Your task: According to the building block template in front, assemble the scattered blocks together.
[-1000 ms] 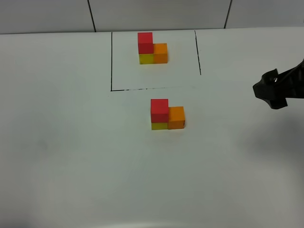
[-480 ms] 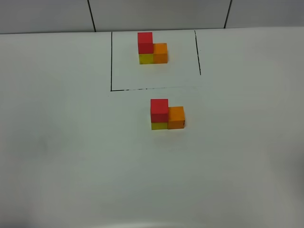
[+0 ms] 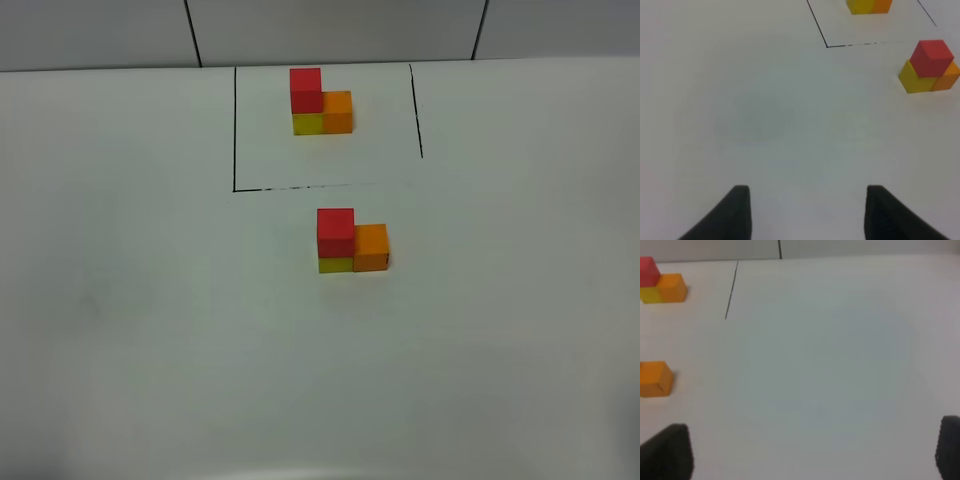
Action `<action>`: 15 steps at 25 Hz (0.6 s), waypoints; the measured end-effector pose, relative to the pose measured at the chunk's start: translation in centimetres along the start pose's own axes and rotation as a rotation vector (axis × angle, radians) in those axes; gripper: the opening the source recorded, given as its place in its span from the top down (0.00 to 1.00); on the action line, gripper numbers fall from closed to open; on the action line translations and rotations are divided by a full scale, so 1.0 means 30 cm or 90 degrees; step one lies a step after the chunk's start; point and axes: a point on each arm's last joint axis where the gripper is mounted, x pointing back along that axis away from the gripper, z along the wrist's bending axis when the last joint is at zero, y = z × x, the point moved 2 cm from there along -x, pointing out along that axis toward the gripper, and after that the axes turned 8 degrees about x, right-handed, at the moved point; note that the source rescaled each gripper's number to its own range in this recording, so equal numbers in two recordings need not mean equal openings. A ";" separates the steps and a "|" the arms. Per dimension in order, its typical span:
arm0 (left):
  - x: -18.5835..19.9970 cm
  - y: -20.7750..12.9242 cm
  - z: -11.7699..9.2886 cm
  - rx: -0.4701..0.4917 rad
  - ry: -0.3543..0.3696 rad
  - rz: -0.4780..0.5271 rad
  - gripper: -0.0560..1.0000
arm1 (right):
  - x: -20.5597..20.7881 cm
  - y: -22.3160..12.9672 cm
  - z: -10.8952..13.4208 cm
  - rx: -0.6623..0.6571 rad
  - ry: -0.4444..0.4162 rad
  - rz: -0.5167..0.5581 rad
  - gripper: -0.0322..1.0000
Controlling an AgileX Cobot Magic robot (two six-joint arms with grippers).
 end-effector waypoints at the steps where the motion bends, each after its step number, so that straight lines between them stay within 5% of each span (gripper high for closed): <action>1: 0.000 0.000 0.000 0.000 0.000 0.000 0.83 | 0.019 -0.017 0.001 -0.001 -0.004 -0.007 0.02; 6: 0.000 0.000 0.000 0.000 0.000 0.000 0.83 | 0.098 -0.098 -0.001 -0.008 -0.030 -0.036 0.02; 15: 0.000 0.000 0.000 0.000 0.000 0.000 0.83 | 0.072 -0.167 0.000 -0.009 -0.034 0.022 0.04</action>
